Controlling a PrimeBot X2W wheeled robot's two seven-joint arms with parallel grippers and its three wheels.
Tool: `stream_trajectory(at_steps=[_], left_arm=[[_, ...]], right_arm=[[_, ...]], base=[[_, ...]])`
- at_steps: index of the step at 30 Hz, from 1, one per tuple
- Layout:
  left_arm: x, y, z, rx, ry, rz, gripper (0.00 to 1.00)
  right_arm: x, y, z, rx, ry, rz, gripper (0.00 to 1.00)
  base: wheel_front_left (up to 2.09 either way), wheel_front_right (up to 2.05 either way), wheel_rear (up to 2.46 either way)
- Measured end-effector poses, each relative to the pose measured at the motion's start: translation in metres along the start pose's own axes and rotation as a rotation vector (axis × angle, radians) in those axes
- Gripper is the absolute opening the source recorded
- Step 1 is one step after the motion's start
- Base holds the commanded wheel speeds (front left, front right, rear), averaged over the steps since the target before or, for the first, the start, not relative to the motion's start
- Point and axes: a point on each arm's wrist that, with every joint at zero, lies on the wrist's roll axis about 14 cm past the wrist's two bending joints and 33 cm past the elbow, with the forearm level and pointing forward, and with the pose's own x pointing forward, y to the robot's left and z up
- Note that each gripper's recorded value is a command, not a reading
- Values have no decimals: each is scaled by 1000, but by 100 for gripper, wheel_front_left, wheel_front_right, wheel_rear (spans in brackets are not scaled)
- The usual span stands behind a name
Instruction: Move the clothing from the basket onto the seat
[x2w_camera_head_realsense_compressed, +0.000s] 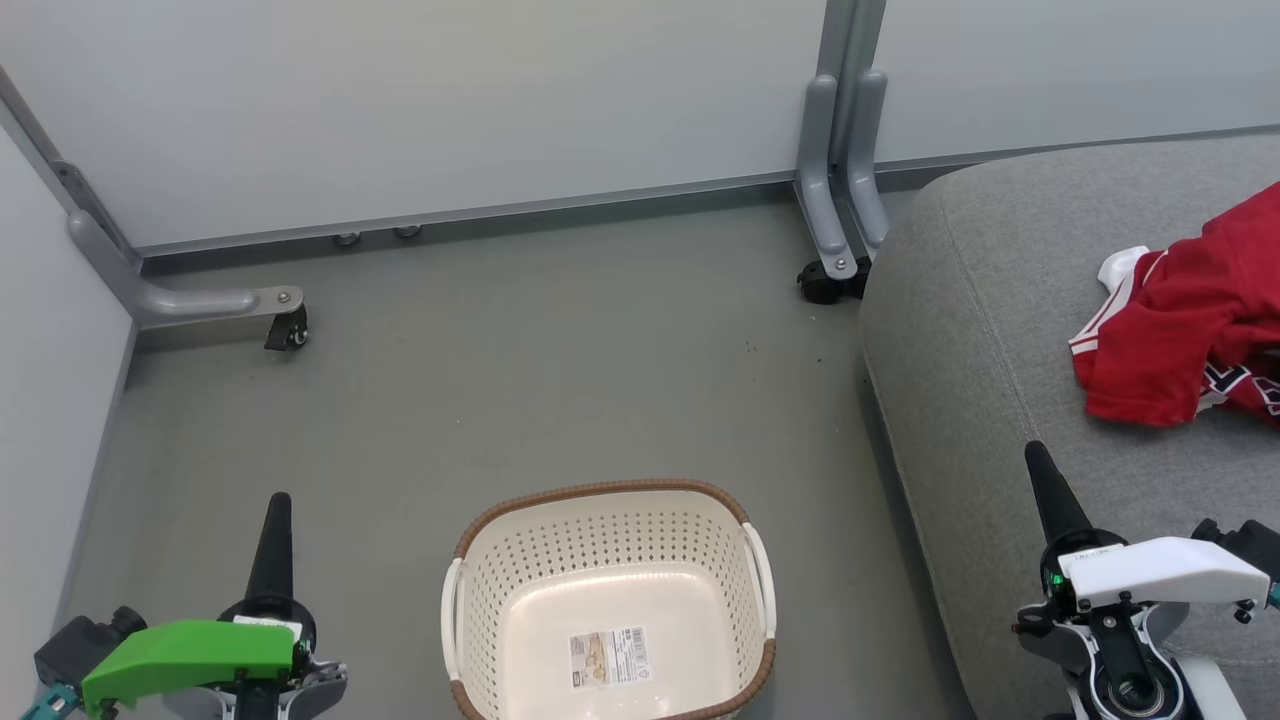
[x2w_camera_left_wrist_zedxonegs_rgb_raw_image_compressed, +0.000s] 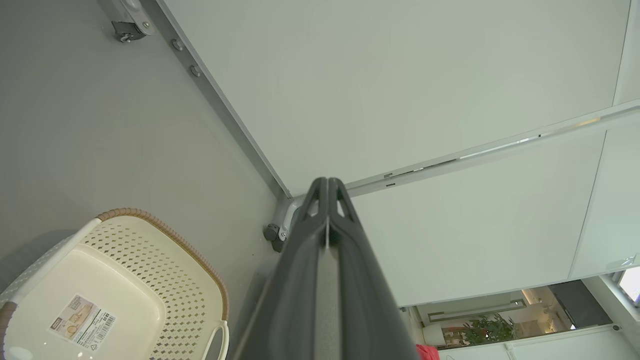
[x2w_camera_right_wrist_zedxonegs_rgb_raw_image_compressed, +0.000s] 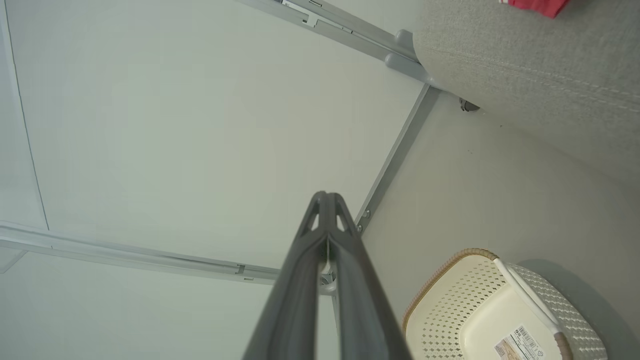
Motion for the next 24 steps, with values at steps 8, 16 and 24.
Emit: stream_trajectory(at_steps=[8,16,24], left_arm=[[3,-2,2,-72,1,-6,0],[6,-4,3,-133,5,-12,0],[8,-6,4,-188,9,-19,0]], right_arm=[[1,-1,2,82,0,-2,0],[3,-1,3,150,1,0,0],[4,0,4,213,3,4,0]], base=[[0,0,0],[0,0,0],[0,0,0]])
